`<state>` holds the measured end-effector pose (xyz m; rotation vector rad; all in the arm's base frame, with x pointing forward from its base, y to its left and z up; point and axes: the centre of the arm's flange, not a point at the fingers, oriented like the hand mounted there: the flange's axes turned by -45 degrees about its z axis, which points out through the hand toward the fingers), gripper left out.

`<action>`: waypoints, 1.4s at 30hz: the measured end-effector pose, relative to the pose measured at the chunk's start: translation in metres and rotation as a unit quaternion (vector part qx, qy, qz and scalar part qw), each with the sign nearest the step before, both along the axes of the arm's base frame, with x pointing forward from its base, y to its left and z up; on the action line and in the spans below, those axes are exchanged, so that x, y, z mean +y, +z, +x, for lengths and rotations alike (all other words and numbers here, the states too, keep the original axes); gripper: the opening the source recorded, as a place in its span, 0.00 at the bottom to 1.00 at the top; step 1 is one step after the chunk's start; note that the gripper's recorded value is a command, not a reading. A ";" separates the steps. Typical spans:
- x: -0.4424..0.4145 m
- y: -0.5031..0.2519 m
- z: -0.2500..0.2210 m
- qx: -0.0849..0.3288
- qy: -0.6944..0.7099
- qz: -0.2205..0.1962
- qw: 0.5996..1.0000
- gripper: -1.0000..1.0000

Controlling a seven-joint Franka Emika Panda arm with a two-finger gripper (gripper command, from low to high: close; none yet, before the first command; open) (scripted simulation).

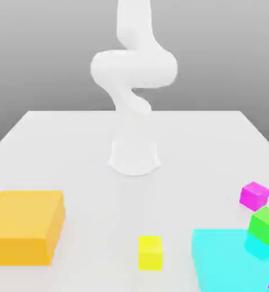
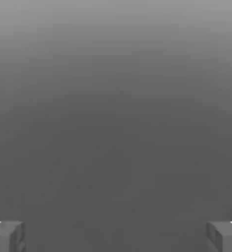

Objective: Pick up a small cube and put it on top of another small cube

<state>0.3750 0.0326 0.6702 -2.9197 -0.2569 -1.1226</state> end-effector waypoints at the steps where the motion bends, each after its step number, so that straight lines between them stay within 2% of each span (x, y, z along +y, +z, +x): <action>1: 0.016 -0.018 0.010 0.013 0.036 -0.016 0.999 0.50; 7: 0.112 -0.126 0.038 0.076 0.240 -0.102 0.962 0.50; 13: 0.204 -0.238 0.015 0.120 0.437 -0.182 0.873 0.50; 20: 0.283 -0.364 -0.062 0.150 0.640 -0.263 0.707 0.50; 26: 0.312 -0.461 -0.157 0.158 0.780 -0.315 0.517 0.50; 28: 0.311 -0.484 -0.162 0.160 0.789 -0.319 0.501 0.50; 32: 0.310 -0.526 -0.164 0.161 0.792 -0.319 0.495 0.50; 33: 0.310 -0.534 -0.165 0.161 0.792 -0.319 0.495 0.00; 42: 0.310 -0.519 -0.164 0.162 0.792 -0.320 0.495 0.00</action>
